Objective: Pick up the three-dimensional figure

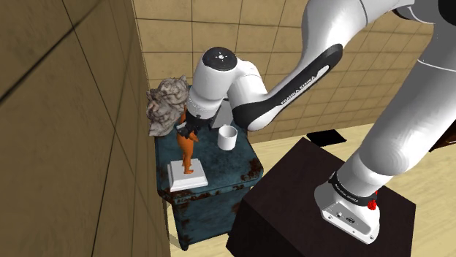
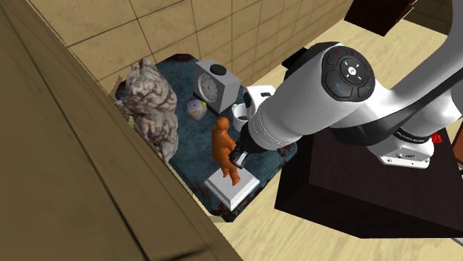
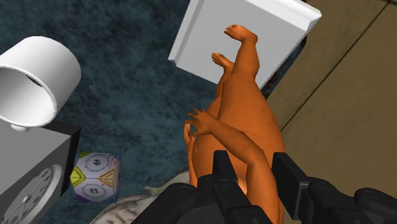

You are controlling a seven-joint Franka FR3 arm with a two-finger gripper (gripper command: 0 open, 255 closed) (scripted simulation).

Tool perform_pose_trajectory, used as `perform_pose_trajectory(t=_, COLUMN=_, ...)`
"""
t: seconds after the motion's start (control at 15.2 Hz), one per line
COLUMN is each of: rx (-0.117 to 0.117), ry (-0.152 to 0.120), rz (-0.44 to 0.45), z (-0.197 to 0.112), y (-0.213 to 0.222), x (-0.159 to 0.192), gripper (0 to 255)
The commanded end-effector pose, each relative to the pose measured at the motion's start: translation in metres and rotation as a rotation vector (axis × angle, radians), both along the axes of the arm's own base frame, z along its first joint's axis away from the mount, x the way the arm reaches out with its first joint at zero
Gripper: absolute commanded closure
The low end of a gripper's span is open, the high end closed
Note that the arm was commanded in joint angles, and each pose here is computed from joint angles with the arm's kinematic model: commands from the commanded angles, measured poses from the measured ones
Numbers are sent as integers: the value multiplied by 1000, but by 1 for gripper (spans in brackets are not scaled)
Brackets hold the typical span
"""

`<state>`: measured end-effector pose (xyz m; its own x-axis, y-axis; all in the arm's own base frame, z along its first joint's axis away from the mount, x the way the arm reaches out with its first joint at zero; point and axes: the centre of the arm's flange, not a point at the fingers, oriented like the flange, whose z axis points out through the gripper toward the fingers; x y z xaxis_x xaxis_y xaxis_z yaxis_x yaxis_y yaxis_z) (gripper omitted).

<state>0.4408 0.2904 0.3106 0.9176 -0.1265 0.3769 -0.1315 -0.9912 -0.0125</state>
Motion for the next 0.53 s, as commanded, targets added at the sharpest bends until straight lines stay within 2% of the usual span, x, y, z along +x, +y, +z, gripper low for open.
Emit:
perform_pose_trajectory(t=0.0, rx=1, ry=-1, rz=0, z=12, y=0, x=0, gripper=255)
perform_pose_trajectory(t=0.46, rx=1, ry=-1, rz=0, z=49, y=0, x=0, gripper=255)
